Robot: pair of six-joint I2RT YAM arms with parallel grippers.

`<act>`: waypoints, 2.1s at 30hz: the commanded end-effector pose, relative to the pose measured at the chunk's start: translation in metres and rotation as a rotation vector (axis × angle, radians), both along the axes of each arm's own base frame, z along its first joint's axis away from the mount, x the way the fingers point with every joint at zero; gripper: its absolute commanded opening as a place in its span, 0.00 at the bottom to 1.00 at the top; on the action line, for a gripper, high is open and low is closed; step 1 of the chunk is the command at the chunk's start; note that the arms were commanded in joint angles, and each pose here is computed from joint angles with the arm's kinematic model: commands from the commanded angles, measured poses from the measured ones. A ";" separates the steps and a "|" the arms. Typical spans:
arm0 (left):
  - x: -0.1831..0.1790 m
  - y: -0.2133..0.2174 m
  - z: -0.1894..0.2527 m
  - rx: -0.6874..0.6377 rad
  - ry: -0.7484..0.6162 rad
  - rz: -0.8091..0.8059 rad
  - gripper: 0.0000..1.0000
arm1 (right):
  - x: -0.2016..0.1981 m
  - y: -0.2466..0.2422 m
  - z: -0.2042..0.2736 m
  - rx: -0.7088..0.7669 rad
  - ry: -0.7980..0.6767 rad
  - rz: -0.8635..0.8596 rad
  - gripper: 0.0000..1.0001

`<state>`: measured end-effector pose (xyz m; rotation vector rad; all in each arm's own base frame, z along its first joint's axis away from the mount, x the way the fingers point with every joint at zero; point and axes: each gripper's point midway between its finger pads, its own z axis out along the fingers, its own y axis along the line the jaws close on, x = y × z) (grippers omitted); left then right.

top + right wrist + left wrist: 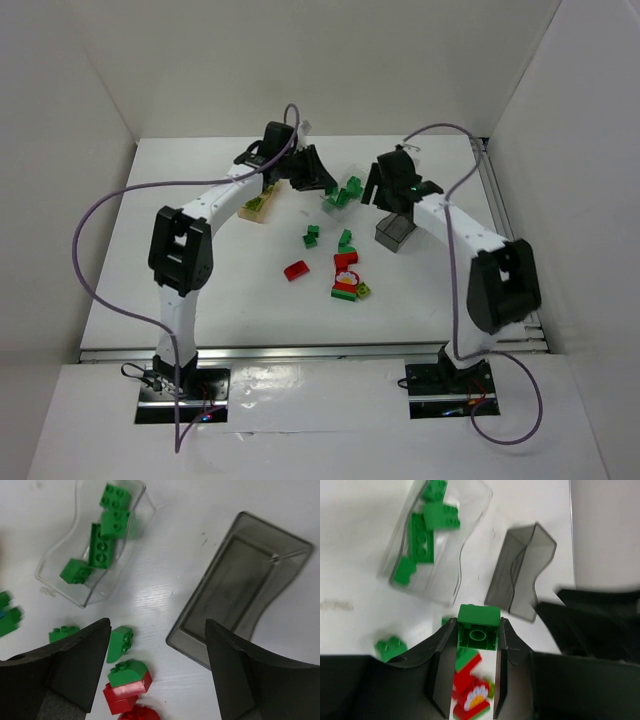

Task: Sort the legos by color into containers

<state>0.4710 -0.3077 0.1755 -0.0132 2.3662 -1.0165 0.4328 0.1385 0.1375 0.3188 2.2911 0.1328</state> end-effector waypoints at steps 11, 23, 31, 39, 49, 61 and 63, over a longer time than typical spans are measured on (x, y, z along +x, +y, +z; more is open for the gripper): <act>0.057 -0.042 -0.025 0.027 -0.010 0.013 0.66 | -0.080 -0.041 0.073 0.113 -0.223 -0.159 0.84; 0.006 0.031 0.051 0.233 -0.134 0.168 0.82 | -0.095 0.037 0.041 0.089 -0.120 0.181 0.86; -0.113 0.096 -0.037 0.541 -0.057 0.009 0.88 | -0.105 0.048 0.021 0.021 -0.062 0.206 0.88; -0.160 0.074 -0.103 0.684 -0.014 -0.158 0.96 | -0.101 0.021 0.030 0.045 -0.068 0.156 0.89; -0.157 0.084 -0.153 0.844 0.013 -0.194 0.87 | -0.098 0.005 0.032 0.038 -0.058 0.123 0.89; -0.145 0.060 -0.126 0.747 -0.021 -0.189 0.09 | -0.098 -0.024 0.043 0.034 -0.074 0.039 0.89; -0.147 0.047 -0.106 0.676 -0.029 -0.210 0.03 | -0.100 -0.035 0.046 0.013 -0.072 -0.006 0.89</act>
